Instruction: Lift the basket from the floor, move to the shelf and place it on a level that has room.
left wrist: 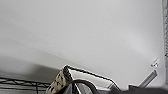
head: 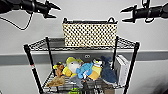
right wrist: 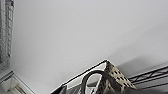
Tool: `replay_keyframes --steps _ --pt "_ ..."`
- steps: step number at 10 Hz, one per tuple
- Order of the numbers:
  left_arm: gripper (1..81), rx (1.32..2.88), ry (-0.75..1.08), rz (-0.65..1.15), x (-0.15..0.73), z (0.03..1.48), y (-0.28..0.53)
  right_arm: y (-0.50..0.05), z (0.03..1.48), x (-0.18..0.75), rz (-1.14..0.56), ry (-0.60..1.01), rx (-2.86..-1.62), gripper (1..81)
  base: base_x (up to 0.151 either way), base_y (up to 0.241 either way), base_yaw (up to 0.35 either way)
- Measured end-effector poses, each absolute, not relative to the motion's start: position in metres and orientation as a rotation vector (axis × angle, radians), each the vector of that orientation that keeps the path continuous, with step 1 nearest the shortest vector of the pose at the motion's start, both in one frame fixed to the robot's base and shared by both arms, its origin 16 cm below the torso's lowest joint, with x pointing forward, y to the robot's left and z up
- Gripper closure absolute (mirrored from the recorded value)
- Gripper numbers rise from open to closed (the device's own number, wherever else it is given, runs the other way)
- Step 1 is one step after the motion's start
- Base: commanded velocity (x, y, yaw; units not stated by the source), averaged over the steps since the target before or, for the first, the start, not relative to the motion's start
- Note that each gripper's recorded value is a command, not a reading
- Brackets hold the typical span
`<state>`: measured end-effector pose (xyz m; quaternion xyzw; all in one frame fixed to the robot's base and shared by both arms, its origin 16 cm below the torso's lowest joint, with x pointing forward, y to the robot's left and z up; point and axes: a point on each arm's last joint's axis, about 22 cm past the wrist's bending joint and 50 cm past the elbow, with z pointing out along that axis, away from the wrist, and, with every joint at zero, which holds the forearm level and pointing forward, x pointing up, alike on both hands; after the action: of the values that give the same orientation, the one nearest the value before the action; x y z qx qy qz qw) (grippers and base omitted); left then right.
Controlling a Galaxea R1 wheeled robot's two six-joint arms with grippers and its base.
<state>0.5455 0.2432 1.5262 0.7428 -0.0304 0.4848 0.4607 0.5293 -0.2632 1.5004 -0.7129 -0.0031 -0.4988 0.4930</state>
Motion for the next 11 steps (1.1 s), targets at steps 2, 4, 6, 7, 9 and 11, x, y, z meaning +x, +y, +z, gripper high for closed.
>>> replay_keyframes --steps 2,4,6,7,9,11 --pt "1.0 1.823 -0.06 1.195 0.538 1.522 0.261 -0.28 1.502 0.521 -1.222 0.005 -1.723 1.0 0.0 0.0 0.0" --pt "1.0 1.814 -0.013 1.216 0.529 1.516 0.299 -0.341 1.496 0.515 -1.27 0.094 -1.717 1.0 0.0 0.0 0.0" --pt "1.0 1.813 -0.025 1.24 0.512 1.513 0.316 -0.381 1.486 0.504 -1.298 0.137 -1.736 1.0 0.0 0.0 0.0" --pt "1.0 1.814 -0.055 1.239 0.5 1.512 0.313 -0.391 1.481 0.493 -1.302 0.137 -1.745 1.0 0.0 0.0 0.0" --pt "1.0 1.823 -0.091 1.227 0.481 1.5 0.312 -0.416 1.475 0.47 -1.33 0.145 -1.746 1.0 0.0 0.0 0.0" --pt "1.0 1.813 -0.027 1.264 0.47 1.49 0.354 -0.447 1.463 0.455 -1.35 0.184 -1.765 1.0 0.0 0.0 0.0"
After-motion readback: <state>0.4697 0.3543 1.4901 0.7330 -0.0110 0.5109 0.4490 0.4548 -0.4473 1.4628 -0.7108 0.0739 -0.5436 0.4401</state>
